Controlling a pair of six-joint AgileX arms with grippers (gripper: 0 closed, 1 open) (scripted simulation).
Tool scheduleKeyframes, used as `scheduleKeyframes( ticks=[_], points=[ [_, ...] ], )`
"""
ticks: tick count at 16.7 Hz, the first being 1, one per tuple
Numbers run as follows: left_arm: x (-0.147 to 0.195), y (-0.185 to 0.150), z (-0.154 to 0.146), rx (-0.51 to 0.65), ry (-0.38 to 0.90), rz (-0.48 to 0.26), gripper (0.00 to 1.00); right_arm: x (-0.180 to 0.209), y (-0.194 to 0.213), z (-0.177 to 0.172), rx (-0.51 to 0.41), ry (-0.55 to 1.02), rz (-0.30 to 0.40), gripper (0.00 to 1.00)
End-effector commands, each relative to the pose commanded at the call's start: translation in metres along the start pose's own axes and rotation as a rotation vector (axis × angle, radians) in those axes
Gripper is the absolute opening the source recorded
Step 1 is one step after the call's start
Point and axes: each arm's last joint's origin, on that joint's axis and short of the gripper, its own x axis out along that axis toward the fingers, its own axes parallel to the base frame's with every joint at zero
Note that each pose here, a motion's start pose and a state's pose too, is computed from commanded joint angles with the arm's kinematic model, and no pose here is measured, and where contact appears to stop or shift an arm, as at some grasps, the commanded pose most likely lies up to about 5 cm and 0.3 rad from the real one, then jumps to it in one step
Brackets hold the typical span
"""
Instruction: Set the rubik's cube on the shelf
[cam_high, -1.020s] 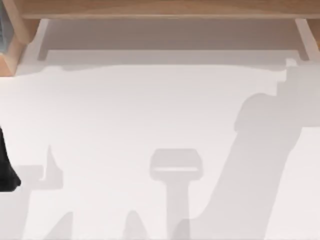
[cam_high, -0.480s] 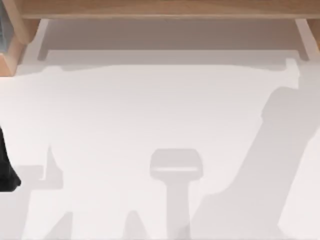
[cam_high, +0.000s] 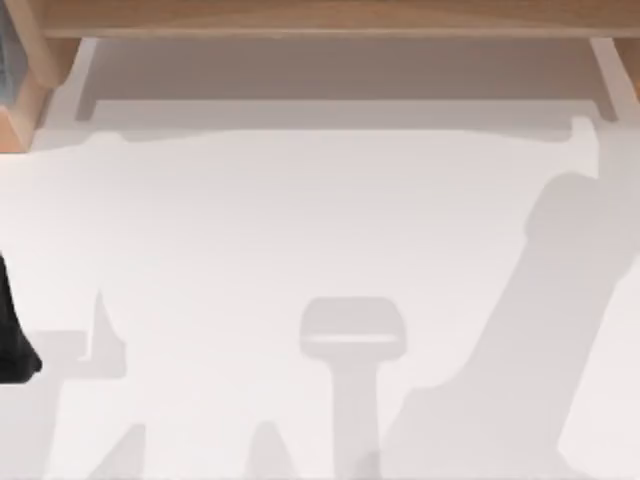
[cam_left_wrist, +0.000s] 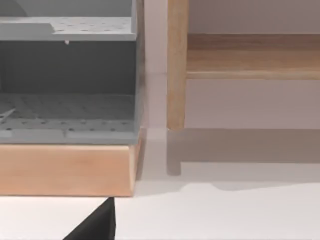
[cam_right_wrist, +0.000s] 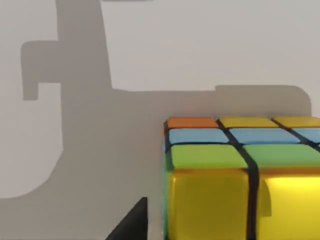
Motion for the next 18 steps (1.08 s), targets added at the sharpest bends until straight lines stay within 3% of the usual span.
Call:
scheduleKeyframes(
  ticks=[8, 18],
  points=[
    [0.0, 0.0, 0.0, 0.0, 0.0, 0.0, 1.0, 0.0, 0.0, 0.0, 0.0, 0.0, 0.0, 0.02],
    [0.0, 0.0, 0.0, 0.0, 0.0, 0.0, 1.0, -0.0014, -0.0016, -0.0009, 0.004, 0.0, 0.0, 0.0]
  ],
)
